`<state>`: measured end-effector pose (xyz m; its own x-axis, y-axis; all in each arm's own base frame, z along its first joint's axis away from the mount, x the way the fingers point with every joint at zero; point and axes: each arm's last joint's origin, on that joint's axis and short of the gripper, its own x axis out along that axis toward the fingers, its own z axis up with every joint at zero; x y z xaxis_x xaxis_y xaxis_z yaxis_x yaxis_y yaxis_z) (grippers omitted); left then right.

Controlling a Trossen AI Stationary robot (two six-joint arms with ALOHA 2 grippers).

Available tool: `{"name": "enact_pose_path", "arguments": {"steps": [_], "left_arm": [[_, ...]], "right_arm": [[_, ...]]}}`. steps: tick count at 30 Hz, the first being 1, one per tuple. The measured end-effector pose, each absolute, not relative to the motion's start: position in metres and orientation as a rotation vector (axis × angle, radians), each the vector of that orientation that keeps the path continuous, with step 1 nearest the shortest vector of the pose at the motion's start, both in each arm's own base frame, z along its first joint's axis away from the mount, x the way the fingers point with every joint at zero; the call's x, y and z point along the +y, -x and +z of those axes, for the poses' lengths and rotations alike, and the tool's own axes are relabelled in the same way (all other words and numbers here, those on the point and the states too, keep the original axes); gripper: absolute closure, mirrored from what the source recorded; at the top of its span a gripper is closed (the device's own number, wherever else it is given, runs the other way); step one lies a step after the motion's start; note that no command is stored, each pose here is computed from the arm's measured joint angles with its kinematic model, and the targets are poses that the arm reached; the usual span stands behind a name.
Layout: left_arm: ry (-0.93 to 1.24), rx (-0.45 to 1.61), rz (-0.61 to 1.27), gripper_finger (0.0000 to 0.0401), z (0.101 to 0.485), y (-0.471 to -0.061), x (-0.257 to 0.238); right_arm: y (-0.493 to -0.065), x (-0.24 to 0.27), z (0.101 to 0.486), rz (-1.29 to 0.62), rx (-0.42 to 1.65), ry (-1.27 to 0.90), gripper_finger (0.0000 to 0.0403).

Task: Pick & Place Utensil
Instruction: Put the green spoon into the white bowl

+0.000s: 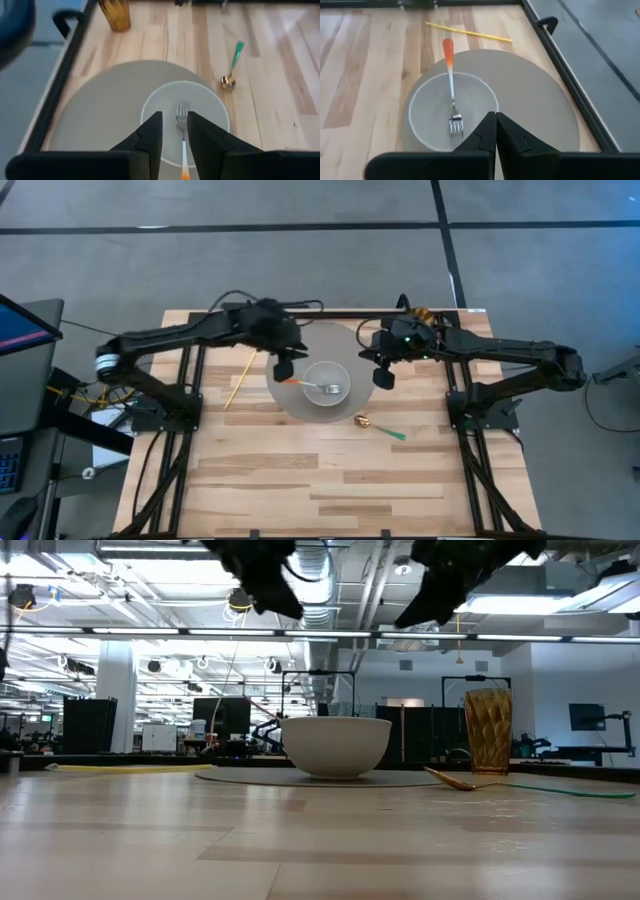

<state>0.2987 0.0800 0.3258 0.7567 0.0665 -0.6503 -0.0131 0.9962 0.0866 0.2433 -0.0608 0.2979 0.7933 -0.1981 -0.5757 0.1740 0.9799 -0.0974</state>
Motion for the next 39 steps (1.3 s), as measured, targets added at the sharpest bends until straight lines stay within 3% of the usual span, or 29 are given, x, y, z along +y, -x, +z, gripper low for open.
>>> {"name": "enact_pose_path", "arguments": {"steps": [10, 17, 22, 32, 39], "left_arm": [[-0.141, 0.429, 0.089, 0.0311, 0.301, -0.208, 0.055], [-0.188, 0.181, 0.126, 0.0311, 0.290, -0.174, 0.045], [-0.129, 0.142, 0.134, 0.0311, 0.285, -0.170, 0.044], [-0.091, 0.181, 0.134, 0.0311, 0.274, -0.172, 0.045], [-0.086, 0.181, 0.134, 0.0311, 0.273, -0.172, 0.045]], "right_arm": [[-0.171, -0.034, 0.275, -0.204, 0.444, -0.080, 0.0403], [-0.155, -0.016, 0.245, -0.127, 0.267, -0.118, 0.0403], [-0.157, -0.010, 0.230, -0.112, 0.339, -0.133, 0.0381], [-0.169, 0.000, 0.216, -0.077, 0.496, -0.200, 0.0285], [-0.172, 0.025, 0.212, -0.026, 0.698, -0.328, 0.0267]]}}
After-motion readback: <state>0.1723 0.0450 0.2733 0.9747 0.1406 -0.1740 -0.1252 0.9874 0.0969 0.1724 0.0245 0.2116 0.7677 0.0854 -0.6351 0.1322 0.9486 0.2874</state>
